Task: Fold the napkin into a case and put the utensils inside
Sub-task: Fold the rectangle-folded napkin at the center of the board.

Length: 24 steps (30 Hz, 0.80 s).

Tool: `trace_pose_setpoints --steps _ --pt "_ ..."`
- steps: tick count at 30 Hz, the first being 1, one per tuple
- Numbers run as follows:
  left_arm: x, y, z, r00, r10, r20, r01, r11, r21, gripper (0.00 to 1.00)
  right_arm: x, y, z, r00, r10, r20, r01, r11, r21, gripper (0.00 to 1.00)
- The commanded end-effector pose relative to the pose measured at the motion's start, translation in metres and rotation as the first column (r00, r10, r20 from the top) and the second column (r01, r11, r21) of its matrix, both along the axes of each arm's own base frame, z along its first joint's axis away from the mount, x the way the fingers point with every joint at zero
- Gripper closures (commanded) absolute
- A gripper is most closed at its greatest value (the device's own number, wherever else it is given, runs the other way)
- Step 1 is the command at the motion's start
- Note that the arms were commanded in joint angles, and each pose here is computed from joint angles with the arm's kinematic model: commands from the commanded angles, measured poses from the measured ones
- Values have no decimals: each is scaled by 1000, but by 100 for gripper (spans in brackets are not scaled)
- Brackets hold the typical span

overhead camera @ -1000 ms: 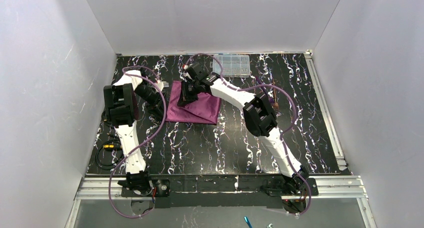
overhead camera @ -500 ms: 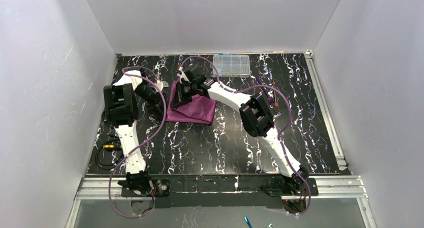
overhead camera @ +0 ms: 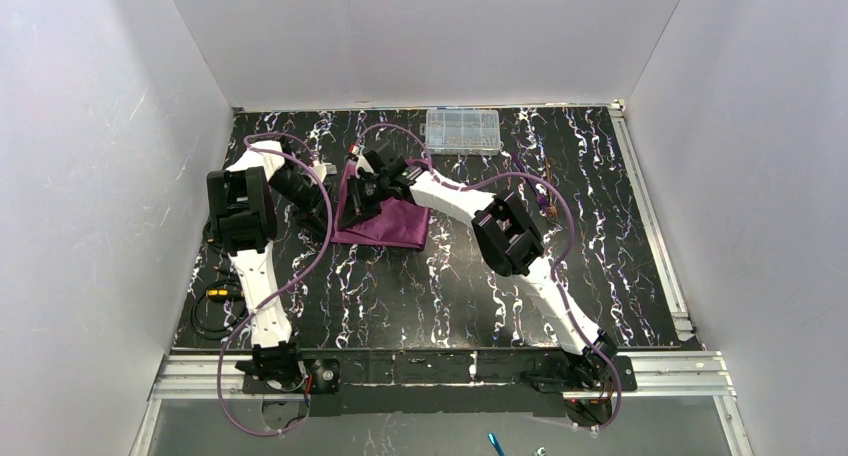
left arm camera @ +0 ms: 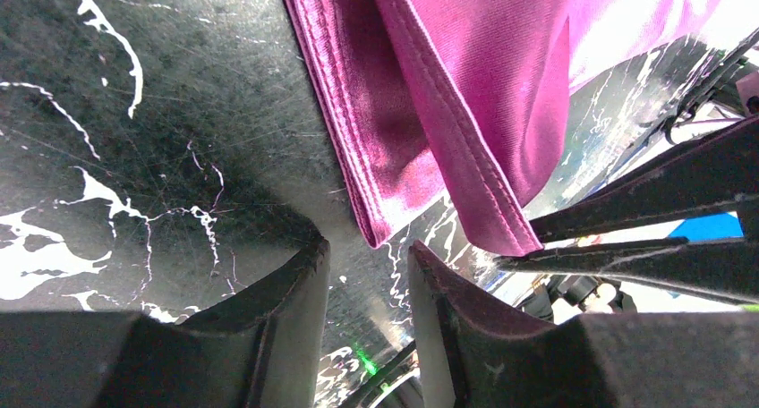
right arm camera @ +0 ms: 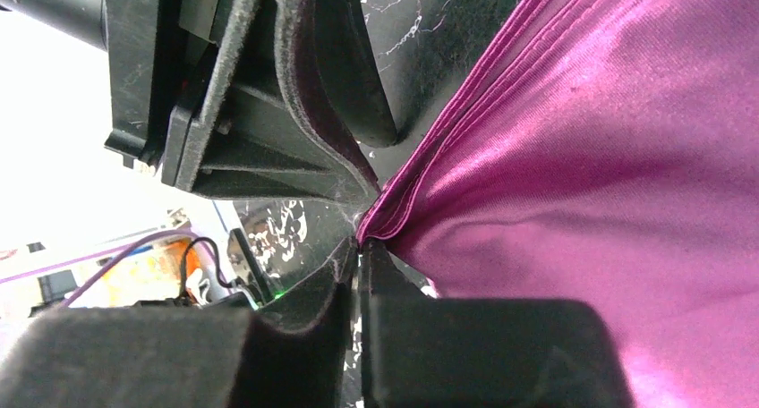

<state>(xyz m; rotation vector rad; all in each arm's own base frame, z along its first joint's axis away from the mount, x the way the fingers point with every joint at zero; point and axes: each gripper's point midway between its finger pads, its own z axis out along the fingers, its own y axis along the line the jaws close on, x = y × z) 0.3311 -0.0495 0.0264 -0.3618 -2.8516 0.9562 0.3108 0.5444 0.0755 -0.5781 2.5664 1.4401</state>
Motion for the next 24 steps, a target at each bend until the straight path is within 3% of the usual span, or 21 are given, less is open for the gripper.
trace_pose_setpoints --steps 1,8,10,13,16,21,24 --pt "7 5 -2 999 -2 43 2 1000 13 64 1 3 -2 1000 23 21 -23 1000 9 81" --pt "16 14 10 998 21 57 -22 1000 11 61 6 10 68 998 34 45 -40 989 144 45" --pt "20 20 18 997 33 64 -34 999 10 60 17 5 99 998 23 67 -36 981 190 43" --pt "27 31 30 995 36 96 -39 999 27 59 50 -24 128 992 -57 110 34 979 199 47" --pt "31 40 42 990 12 141 -21 998 60 58 85 -70 128 972 -137 191 114 986 123 55" --pt "34 26 63 986 25 165 -28 1000 14 54 139 -150 84 932 -222 285 257 962 -90 67" --pt "30 4 61 990 -10 144 10 1000 4 49 165 -179 55 919 -265 291 314 939 -136 77"
